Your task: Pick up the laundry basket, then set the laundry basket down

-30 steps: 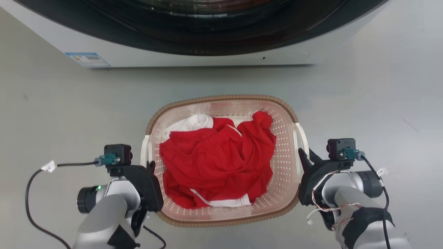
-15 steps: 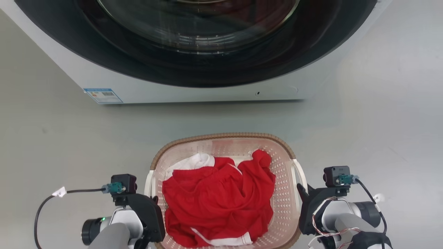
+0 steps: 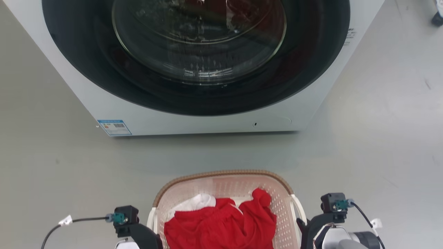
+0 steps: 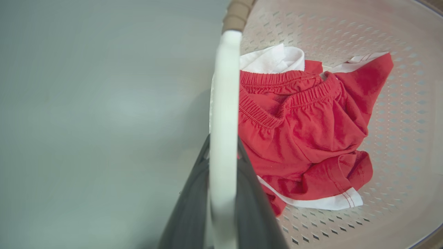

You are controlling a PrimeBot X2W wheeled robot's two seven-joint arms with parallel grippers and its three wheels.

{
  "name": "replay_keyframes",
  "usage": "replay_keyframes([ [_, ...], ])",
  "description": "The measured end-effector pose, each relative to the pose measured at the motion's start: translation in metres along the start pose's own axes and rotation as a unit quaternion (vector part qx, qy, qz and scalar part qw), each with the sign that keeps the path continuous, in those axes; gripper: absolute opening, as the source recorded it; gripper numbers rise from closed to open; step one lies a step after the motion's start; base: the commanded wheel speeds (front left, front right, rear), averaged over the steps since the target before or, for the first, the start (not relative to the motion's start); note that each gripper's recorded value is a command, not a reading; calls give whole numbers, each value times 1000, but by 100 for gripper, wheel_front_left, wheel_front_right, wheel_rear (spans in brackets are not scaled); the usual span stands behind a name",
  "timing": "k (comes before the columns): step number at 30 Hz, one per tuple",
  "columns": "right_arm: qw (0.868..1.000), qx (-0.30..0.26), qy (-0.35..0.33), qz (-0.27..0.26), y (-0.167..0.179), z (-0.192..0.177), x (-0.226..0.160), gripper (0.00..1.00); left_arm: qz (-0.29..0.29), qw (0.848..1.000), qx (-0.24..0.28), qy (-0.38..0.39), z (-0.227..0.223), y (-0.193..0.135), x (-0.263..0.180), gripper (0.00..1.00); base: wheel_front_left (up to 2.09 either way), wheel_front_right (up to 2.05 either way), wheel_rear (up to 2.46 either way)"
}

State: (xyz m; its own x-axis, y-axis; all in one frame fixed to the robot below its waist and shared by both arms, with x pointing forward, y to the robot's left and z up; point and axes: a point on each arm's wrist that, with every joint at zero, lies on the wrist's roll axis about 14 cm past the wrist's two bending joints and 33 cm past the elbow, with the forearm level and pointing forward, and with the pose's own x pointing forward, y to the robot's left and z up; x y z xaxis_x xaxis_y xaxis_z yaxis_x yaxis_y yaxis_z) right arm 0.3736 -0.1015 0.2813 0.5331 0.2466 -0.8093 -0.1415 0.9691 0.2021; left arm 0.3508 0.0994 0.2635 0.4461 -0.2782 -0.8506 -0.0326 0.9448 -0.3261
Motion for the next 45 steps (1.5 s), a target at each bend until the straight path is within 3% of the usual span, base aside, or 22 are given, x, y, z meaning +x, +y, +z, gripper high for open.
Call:
replay_keyframes([
  [29,1000,12,9,6,11,-35,-55,0,-10,1000,-14,12,-44,-11,-47,0,0,0,0],
  [45,1000,18,16,8,12,-39,-59,0,-8,1000,-13,18,-50,-13,-50,0,0,0,0],
])
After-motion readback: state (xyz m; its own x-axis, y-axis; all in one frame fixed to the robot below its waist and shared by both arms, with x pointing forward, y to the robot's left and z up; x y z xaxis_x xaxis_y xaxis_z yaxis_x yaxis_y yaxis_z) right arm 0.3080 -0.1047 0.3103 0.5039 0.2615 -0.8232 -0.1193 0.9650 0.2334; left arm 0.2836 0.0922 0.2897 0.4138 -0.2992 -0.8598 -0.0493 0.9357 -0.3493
